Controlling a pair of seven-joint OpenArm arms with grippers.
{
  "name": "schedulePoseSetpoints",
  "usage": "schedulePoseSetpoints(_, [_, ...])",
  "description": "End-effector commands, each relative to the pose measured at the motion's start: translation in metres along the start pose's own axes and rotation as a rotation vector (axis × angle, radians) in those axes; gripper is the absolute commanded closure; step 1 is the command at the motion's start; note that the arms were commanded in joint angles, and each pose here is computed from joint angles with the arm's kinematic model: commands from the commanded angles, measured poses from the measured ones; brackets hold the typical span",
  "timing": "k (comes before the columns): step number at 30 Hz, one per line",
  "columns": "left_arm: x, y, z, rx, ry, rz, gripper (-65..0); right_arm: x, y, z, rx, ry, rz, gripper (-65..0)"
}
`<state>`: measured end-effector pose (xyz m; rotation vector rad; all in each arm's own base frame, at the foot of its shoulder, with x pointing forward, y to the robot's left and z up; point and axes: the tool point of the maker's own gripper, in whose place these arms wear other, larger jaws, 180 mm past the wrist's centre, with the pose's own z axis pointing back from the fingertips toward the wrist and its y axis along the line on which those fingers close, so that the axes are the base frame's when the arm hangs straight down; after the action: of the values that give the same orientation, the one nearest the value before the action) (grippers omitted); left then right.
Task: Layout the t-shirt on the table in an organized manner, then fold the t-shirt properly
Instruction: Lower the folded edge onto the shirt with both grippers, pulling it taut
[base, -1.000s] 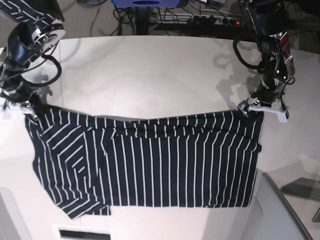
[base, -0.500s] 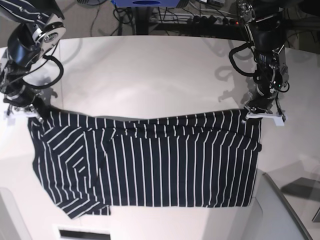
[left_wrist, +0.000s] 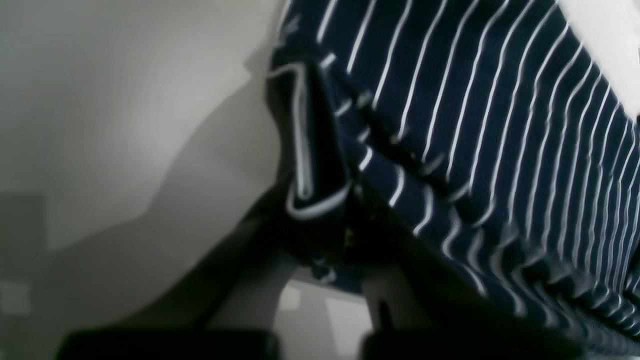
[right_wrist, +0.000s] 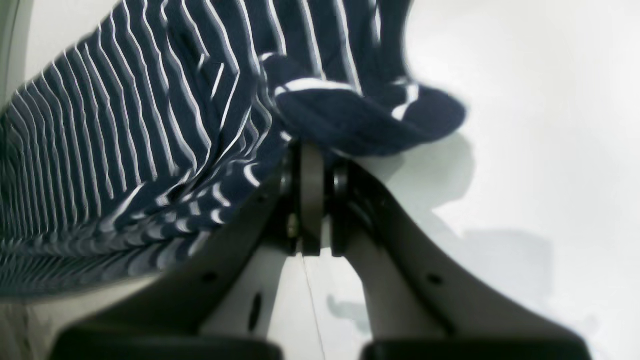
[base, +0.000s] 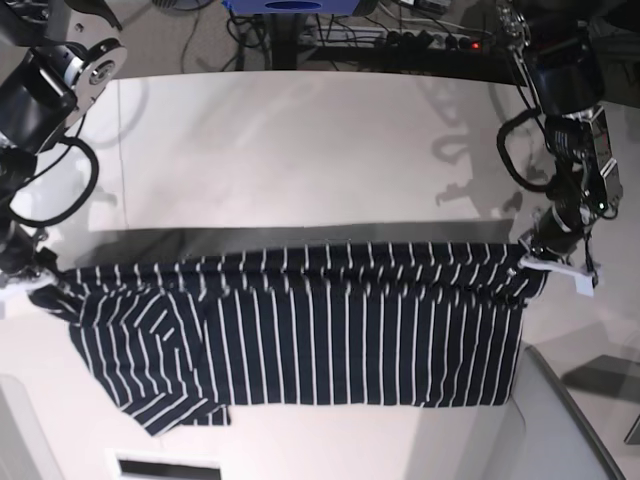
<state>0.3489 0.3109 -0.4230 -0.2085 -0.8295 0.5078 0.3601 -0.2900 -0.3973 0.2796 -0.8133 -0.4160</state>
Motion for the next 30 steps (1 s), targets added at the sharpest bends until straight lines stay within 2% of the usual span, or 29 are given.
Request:
schedulePoseSetpoints(1, [0.033,0.000,0.005,0.000,-0.068,-0.024,0.0,0.037,0.005,0.007,0.005,-0.097,0.024,-0.2])
schedulePoseSetpoints(4, [0.053,-0.007,0.005,-0.011,-0.096,-0.030,0.0,0.052,0.014,0.007,0.001,-0.116,0.030,-0.2])
schedulePoseSetpoints(7, [0.070,-0.009,0.007,-0.011,-0.101,-0.040,0.0,0.066,0.005,0.010,-0.036,-0.136,-0.002,-0.2])
schedulePoseSetpoints(14, [0.068,-0.004,0.007,0.014,-0.094,-0.010,0.0,0.060,0.000,0.011,-0.063,-0.083,-0.039,-0.2])
schedulePoseSetpoints(19, [0.047,0.006,0.015,0.033,-0.069,-0.035,0.0,0.030,-0.008,0.012,-0.078,0.031,-0.051,-0.2])
schedulePoseSetpoints(23, [0.020,0.004,0.024,0.030,-0.047,-0.058,0.0,0.001,-0.019,0.014,-0.100,0.082,-0.060,-0.2])
schedulePoseSetpoints(30, [-0.029,0.021,0.037,0.062,0.031,-0.067,0.0,-0.040,-0.040,0.022,-0.143,0.155,-0.066,-0.3])
